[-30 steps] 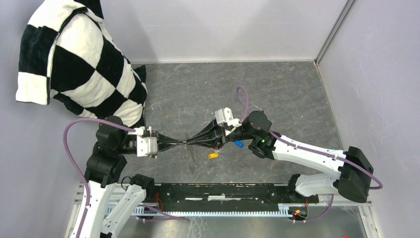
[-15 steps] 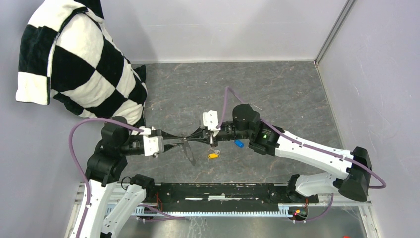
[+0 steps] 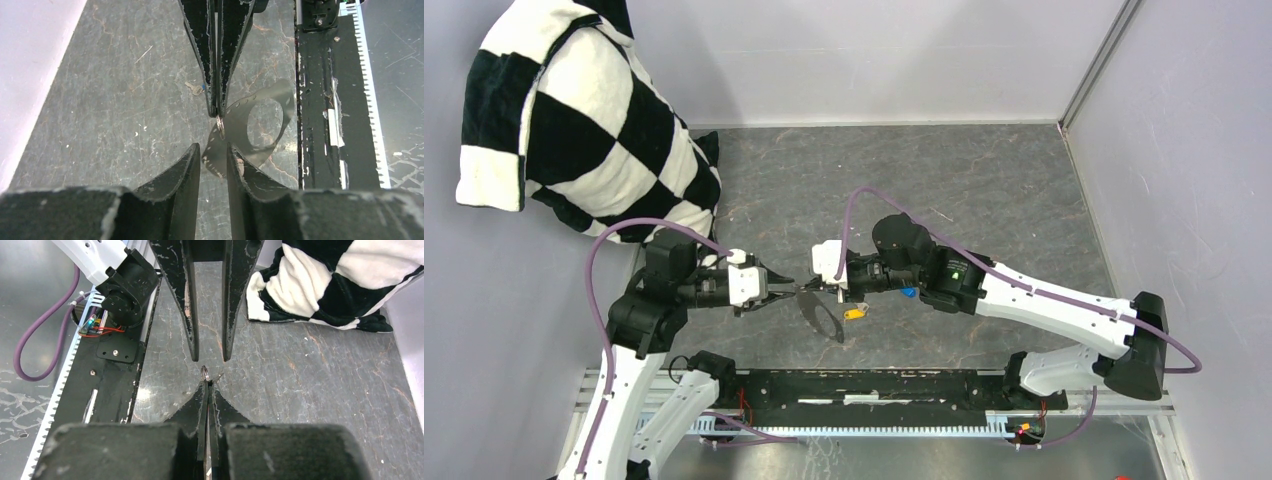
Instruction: Put the keys on the keyring
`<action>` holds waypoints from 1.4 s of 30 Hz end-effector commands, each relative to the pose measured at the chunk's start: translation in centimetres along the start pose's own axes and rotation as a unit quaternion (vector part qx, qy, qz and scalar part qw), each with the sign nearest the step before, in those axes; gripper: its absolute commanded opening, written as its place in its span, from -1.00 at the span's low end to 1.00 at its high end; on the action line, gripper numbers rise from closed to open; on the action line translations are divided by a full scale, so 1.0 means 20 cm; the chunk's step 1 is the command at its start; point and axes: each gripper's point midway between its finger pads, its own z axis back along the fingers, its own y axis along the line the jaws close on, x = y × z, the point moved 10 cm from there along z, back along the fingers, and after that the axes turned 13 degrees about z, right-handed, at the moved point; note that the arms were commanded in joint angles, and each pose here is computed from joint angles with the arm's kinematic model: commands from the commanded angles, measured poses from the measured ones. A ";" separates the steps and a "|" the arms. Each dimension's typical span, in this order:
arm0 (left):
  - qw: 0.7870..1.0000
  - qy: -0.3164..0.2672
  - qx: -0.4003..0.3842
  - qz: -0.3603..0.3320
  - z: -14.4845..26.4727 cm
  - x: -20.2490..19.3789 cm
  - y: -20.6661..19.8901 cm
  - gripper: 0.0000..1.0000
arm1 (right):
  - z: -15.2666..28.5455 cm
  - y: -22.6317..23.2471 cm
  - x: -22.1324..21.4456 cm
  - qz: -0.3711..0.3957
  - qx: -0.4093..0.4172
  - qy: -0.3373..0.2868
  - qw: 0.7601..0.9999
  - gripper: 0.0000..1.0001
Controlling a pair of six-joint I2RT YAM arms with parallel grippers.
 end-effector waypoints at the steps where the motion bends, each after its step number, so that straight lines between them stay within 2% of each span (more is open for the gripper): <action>1: 1.000 -0.011 -0.009 -0.012 0.02 0.05 -0.02 -0.32 | 0.01 -0.08 0.13 0.029 -0.034 -0.033 0.998 -0.99; 18: 0.999 -0.009 -0.036 0.013 -0.02 0.01 0.00 -0.34 | -0.05 -0.07 0.18 0.032 -0.027 -0.057 0.997 -0.99; 22: 0.999 -0.006 -0.034 0.012 -0.02 0.00 0.00 -0.52 | -0.05 -0.07 0.19 0.033 -0.027 -0.060 0.997 -0.99; 26: 1.000 -0.003 -0.030 0.005 -0.02 -0.01 0.00 -0.94 | -0.05 -0.07 0.20 0.035 -0.023 -0.065 0.997 -0.99; 27: 1.000 -0.001 -0.027 0.001 -0.02 -0.01 0.01 -0.96 | -0.05 -0.06 0.20 0.034 -0.022 -0.067 0.997 -0.98; 30: 0.999 0.001 -0.019 -0.041 -0.01 -0.02 0.00 -0.96 | -0.01 -0.05 0.20 0.038 -0.038 -0.079 0.995 -0.70; 33: 0.991 -0.009 -0.017 -0.136 0.00 -0.03 -0.02 -0.96 | 0.07 -0.04 0.20 0.044 -0.073 -0.094 0.992 -0.41; 37: 0.968 -0.033 -0.024 -0.249 0.02 -0.03 -0.05 -0.96 | 0.12 -0.03 0.16 0.036 -0.079 -0.097 0.992 -0.29; 42: 0.953 -0.055 -0.032 -0.298 0.02 0.01 -0.08 -0.96 | 0.14 0.00 0.12 0.029 -0.070 -0.106 0.992 -0.21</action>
